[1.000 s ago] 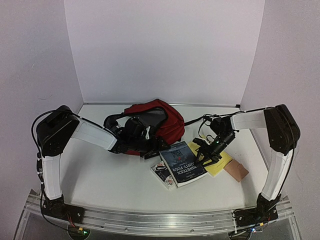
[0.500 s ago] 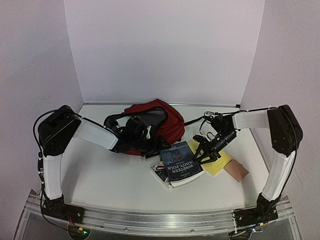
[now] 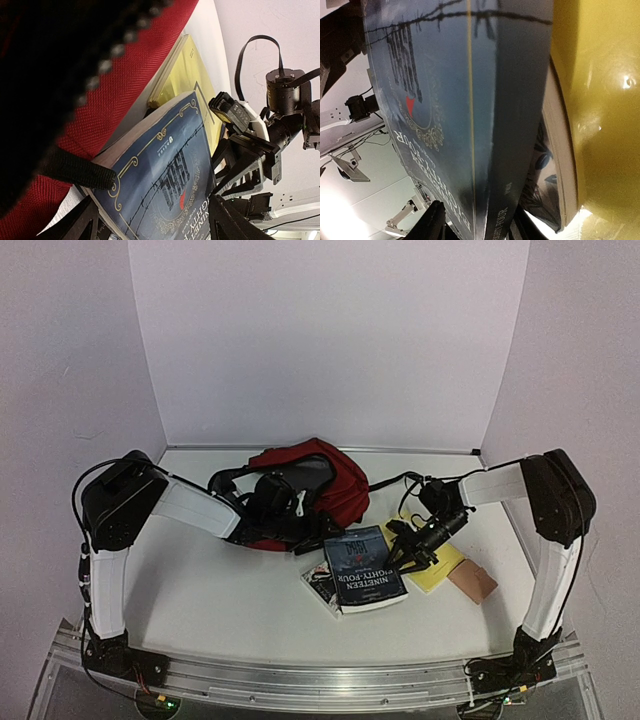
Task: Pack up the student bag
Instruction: Pick up the book from the center of the board.
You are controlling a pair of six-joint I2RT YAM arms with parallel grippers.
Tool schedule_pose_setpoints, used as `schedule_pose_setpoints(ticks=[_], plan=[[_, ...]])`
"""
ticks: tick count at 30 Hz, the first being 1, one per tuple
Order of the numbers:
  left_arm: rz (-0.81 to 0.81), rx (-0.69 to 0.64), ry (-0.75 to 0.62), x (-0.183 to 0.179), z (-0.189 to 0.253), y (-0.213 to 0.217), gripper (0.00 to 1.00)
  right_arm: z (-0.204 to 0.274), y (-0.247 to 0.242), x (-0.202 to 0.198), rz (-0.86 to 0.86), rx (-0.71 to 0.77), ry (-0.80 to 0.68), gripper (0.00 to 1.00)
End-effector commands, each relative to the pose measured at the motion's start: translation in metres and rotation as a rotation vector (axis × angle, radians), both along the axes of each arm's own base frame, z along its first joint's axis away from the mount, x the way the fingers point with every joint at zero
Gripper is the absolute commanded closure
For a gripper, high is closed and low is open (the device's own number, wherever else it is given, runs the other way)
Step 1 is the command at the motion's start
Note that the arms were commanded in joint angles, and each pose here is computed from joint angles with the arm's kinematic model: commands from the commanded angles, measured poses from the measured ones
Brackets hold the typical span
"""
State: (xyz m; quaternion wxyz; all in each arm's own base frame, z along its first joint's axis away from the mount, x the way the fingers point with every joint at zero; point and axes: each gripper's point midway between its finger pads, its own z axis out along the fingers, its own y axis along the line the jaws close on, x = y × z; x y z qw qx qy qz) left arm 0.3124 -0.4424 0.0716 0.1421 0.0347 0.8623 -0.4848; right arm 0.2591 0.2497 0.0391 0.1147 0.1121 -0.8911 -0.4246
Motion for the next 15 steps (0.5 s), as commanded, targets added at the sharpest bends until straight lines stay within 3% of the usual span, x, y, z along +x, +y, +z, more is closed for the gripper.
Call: schedule_pose_setpoints(ticks=[1, 3, 4, 8, 15], plan=[[-0.062, -0.065, -0.05, -0.003, 0.028, -0.017, 0.23, 0.023, 0.011, 0.006, 0.008, 0.082, -0.066, 0.86], [-0.051, -0.05, -0.066, -0.002, 0.038, -0.013, 0.18, 0.04, 0.013, 0.009, 0.002, 0.106, -0.097, 0.99], [-0.046, -0.044, -0.08, -0.002, 0.046, -0.011, 0.14, 0.05, 0.014, 0.011, -0.003, 0.12, -0.113, 1.0], [-0.013, -0.019, -0.162, -0.003, 0.086, 0.006, 0.01, 0.095, 0.022, 0.024, -0.021, 0.182, -0.192, 1.0], [0.11, -0.024, -0.354, -0.003, 0.169, 0.047, 0.0, 0.18, 0.032, 0.064, -0.072, 0.26, -0.383, 1.0]])
